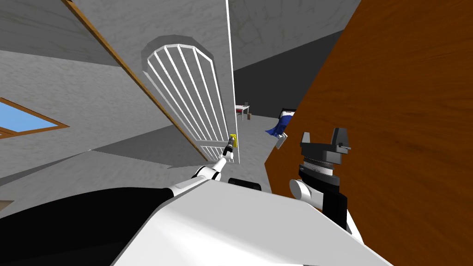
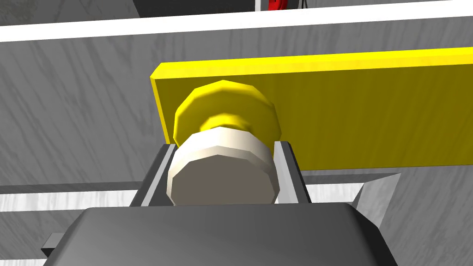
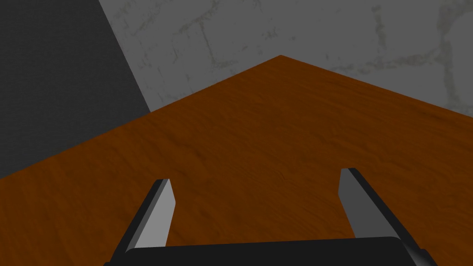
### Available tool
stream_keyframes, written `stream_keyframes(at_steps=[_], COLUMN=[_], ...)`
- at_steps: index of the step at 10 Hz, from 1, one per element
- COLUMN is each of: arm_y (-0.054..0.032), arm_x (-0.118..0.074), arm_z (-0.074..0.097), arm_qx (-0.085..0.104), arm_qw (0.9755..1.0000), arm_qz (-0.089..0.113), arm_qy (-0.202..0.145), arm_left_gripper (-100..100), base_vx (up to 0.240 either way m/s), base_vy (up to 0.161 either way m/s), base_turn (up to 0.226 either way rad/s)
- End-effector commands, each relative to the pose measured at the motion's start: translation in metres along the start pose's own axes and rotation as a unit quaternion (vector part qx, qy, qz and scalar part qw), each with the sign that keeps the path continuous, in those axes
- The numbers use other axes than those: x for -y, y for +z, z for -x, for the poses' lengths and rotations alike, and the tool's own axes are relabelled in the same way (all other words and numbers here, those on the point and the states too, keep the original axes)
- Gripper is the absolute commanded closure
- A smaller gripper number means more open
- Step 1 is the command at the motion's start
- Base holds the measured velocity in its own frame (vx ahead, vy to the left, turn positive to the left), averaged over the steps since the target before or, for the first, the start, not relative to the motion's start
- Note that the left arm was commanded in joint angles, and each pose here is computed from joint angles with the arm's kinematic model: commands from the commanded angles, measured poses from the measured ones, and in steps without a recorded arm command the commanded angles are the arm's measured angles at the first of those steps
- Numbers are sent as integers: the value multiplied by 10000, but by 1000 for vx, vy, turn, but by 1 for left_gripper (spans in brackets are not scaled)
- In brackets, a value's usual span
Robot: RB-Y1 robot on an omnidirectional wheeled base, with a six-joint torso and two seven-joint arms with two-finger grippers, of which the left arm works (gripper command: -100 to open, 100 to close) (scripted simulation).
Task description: Push the door open
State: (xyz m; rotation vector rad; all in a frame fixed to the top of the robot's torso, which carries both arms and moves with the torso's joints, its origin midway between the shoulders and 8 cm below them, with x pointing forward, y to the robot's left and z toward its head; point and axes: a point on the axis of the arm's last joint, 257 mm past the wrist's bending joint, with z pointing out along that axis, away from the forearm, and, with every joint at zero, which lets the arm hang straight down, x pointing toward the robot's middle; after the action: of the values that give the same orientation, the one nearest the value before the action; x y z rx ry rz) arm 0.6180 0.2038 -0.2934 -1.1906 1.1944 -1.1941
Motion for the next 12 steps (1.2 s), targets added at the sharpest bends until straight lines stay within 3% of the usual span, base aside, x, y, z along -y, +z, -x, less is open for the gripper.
stream_keyframes(at_steps=[1, 4, 5, 11, 12], arm_y=[-11, -11, 5, 44, 49], arm_x=[-23, -23, -5, 111, 74], arm_z=[-4, -4, 192, 657, 564], arm_qx=[-3, -3, 202, 785, 647], arm_qw=[10000, 10000, 9998, 9966, 9976], arm_qz=[23, 23, -11, -161, -118], arm_qy=[1, 1, 73, 199, 222], arm_left_gripper=[100, 100, 100, 100, -100], base_vx=[-24, -9, 128, 193, 15], base_vy=[1, 0, -11, 15, 36], base_turn=[-2, 1, -31, 12, 251])
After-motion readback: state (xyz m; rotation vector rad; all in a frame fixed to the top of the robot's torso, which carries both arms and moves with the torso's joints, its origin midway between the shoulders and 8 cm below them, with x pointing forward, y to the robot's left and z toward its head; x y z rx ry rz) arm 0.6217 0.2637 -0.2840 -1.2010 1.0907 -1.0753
